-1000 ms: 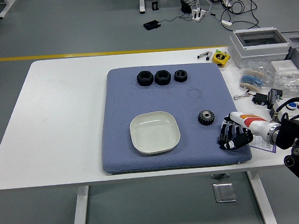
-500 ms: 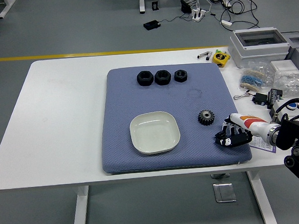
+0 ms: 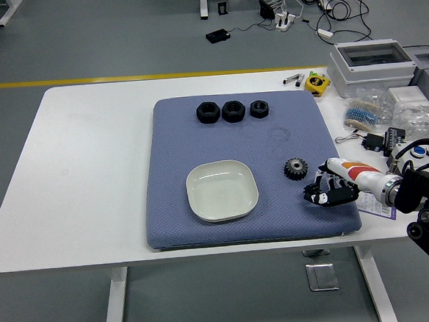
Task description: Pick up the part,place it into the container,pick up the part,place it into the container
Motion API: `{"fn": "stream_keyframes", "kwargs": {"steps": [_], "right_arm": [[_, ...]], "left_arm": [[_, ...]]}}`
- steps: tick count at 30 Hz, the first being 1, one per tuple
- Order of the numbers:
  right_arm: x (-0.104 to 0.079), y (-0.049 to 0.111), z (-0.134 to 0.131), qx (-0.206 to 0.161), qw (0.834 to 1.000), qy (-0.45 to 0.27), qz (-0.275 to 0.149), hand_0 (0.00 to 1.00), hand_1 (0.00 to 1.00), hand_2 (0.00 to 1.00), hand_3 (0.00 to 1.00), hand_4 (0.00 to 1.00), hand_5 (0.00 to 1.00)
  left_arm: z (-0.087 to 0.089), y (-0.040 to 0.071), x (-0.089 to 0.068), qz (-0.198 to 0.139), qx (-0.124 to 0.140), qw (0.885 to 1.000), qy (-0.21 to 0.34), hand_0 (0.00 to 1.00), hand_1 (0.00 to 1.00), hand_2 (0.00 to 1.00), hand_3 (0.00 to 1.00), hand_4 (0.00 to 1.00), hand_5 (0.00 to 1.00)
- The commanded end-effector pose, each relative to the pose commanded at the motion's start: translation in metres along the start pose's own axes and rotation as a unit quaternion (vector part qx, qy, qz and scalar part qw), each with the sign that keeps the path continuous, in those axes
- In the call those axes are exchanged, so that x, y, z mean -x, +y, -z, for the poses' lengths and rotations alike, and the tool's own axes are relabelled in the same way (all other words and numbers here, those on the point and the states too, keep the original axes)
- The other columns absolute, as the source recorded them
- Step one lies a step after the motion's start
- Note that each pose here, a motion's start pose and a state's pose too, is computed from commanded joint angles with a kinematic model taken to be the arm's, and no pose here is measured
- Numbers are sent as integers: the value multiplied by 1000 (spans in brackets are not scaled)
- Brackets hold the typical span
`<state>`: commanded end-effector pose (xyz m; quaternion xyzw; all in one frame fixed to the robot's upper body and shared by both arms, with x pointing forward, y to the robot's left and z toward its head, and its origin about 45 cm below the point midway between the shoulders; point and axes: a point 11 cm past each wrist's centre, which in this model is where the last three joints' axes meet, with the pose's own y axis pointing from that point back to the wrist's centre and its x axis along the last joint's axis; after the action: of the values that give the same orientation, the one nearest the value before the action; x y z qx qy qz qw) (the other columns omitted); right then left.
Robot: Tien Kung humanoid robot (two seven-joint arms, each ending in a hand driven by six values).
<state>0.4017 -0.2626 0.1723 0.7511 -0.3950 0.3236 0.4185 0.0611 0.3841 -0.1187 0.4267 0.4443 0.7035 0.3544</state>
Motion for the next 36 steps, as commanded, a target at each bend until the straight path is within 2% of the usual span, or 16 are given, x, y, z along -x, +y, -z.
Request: {"fn": "stream_keyframes", "kwargs": {"steps": [5,13,24,25,30,31,36], "right_arm": [[-5,-1,14,-19,1000,-3,-11,2,52,202,247,719,469],[-8,-12,71,-88,996,1,-14,2,57,189,231,720,472],[11,-42,140,-160,987,7,1,7,70,196,230,727,473],[13,-45,146,-167,986,15,-4,125,162,282,321,925,429],[19,-56,154,-177,983,45,9,125,162,282,321,925,429],[19,-57,153,-177,983,49,11,295,391,477,555,998,386],[18,-62,148,-168,982,79,29,295,391,477,555,998,386]], "left_arm": [[1,0,-1,-1,0,1000,-1,697,616,654,560,569,586],[-1,0,-1,-1,1,1000,-1,697,615,653,560,569,586],[-4,0,-2,-2,4,1000,2,697,614,653,560,569,586],[-4,0,-2,-2,4,1000,3,698,611,653,560,569,586],[-6,0,-3,-3,6,1000,5,698,611,653,560,569,586],[-7,0,-3,-3,6,1000,5,697,607,652,560,569,586],[-9,0,-3,-4,8,1000,6,697,607,652,560,569,586]]}}
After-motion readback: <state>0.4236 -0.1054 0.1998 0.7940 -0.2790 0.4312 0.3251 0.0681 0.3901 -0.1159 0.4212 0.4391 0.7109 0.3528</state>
